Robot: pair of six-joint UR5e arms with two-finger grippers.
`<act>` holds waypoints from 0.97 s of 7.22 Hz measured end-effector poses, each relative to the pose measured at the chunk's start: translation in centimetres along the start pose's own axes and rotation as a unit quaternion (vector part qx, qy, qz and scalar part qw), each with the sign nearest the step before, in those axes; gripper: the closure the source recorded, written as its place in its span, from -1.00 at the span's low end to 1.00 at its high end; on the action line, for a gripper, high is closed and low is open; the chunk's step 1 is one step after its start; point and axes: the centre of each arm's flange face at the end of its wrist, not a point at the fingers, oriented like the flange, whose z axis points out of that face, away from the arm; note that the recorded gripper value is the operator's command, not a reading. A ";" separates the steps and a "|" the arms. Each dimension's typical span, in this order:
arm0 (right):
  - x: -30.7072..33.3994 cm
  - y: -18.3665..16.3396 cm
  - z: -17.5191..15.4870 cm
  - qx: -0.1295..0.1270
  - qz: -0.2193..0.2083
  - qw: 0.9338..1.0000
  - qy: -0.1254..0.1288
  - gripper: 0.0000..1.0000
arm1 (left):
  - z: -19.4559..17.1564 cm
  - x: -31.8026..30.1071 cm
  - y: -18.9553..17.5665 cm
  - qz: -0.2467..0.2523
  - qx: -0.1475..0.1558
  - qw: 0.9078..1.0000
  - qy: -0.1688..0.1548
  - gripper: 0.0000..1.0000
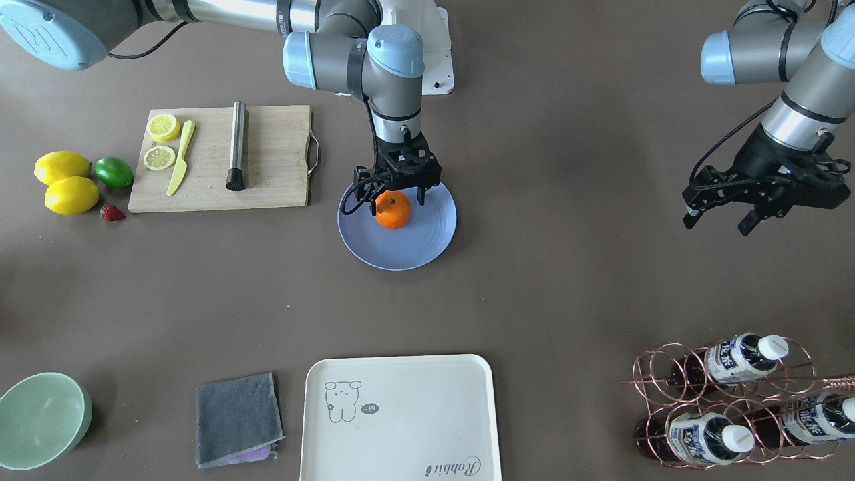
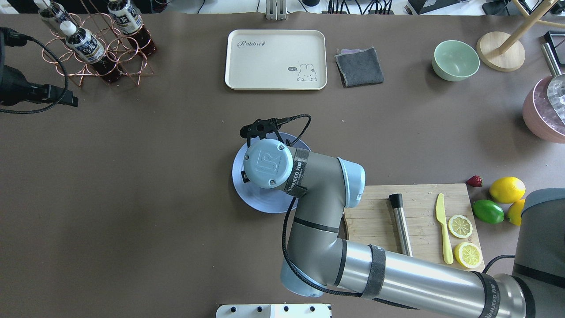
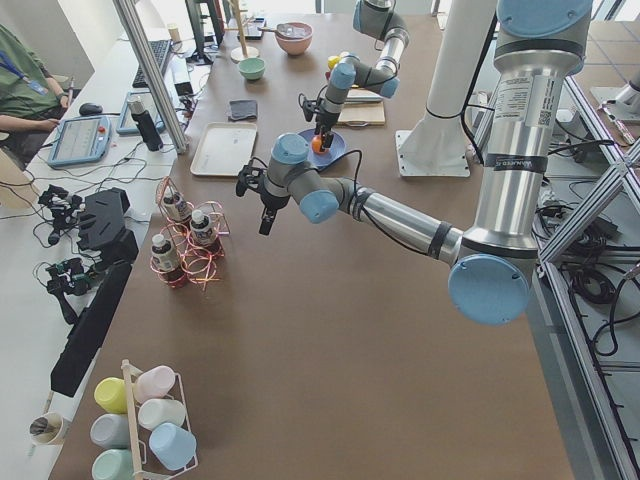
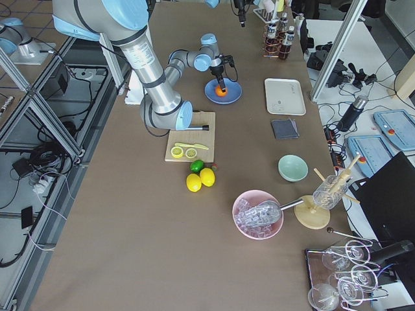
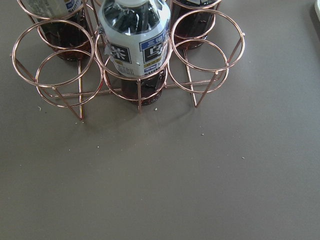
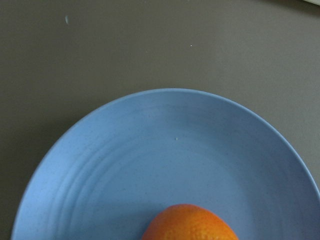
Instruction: Pick orange to plate
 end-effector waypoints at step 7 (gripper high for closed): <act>35.7 -8.6 -8.8 -0.063 0.017 0.998 0.005 -1.00 | -1.7 -10.4 2.8 0.038 -0.027 0.998 -0.045 -0.96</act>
